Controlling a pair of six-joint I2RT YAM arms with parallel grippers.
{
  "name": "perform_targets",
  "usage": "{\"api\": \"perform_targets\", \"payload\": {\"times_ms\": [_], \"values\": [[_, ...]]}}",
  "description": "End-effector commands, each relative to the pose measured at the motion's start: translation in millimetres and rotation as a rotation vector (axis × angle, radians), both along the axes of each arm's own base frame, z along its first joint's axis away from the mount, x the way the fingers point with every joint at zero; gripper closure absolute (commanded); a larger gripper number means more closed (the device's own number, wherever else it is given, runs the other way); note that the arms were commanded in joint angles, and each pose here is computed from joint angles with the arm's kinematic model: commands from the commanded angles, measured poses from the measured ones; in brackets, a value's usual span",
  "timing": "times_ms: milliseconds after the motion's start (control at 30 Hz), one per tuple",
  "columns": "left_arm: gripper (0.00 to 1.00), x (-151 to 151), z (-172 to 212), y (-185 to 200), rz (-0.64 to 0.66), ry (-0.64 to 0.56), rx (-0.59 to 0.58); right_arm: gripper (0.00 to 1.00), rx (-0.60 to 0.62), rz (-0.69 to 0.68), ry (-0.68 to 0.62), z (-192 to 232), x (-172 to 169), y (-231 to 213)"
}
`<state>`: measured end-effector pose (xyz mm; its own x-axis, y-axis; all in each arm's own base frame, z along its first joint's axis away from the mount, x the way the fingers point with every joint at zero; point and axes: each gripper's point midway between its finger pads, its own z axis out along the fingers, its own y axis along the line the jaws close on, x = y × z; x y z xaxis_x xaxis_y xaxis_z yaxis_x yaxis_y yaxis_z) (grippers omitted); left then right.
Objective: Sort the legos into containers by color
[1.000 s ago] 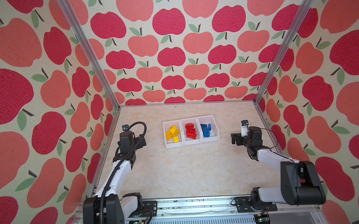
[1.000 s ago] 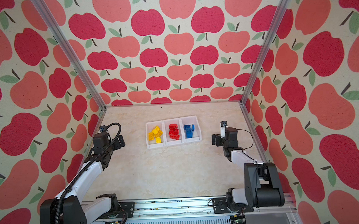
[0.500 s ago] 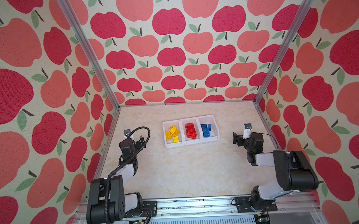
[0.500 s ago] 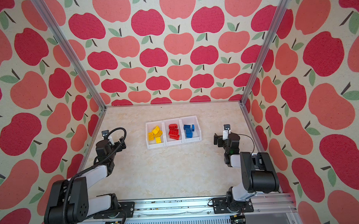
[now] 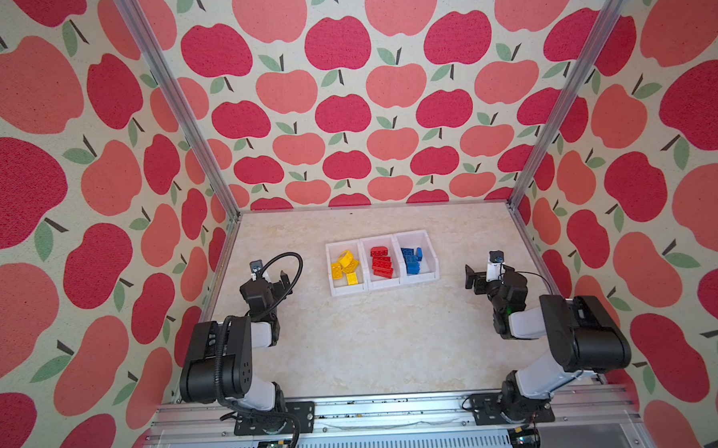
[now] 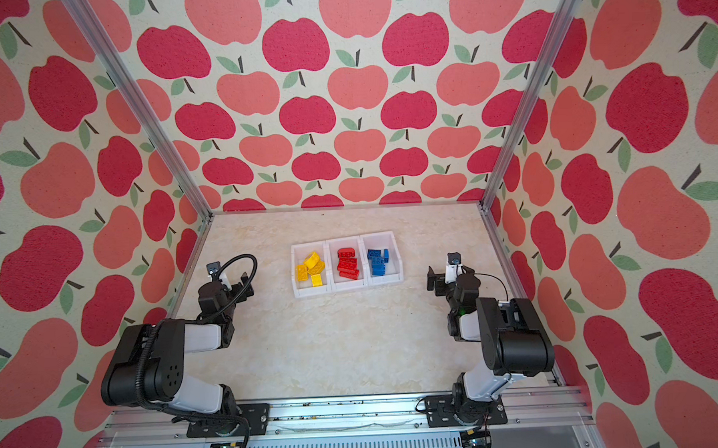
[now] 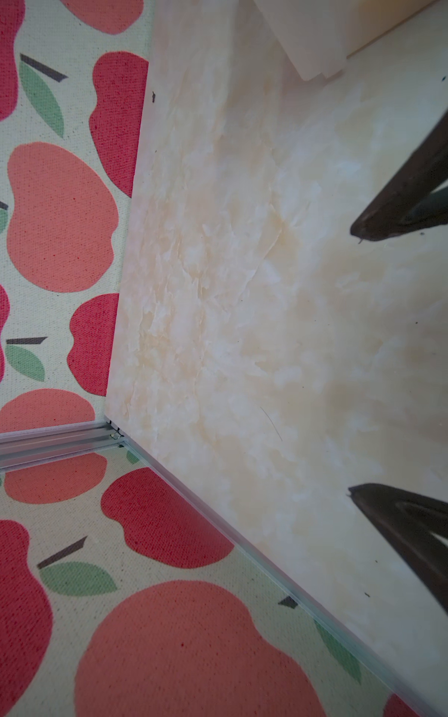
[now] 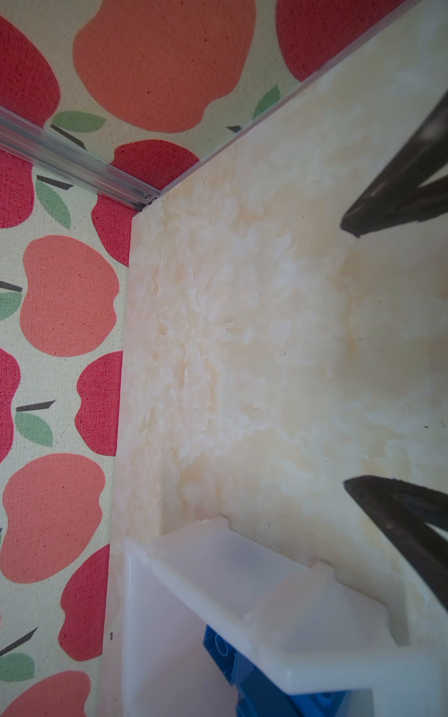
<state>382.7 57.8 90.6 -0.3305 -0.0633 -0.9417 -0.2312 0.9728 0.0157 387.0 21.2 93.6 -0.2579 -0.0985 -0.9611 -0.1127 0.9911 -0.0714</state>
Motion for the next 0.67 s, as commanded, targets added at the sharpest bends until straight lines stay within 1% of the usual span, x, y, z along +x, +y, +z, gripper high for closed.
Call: {"api": "perform_targets", "payload": {"times_ms": [0, 133, 367, 500, 633], "values": [[0.0, 0.7, 9.0, 4.2, 0.028, -0.05, 0.005, 0.01, -0.004, -0.019, -0.011, 2.2, 0.9, -1.7], [0.0, 1.1, 8.8, 4.1, 0.028, -0.048, 0.004, 0.01, -0.004, -0.016, -0.005, 1.6, 1.6, -1.1], [0.0, 1.9, 7.5, 4.2, 0.028, -0.041, 0.004, 0.01, -0.008, 0.064, 0.018, 0.1, 4.3, 12.1], [0.0, 2.5, 8.5, 4.3, 0.027, -0.043, 0.003, 0.01, -0.008, 0.074, 0.042, -2.4, 6.8, 13.8], [0.01, 2.4, 8.2, 4.5, 0.028, -0.042, 0.003, 0.01, -0.008, 0.073, 0.036, -1.6, 6.2, 13.7]]}}
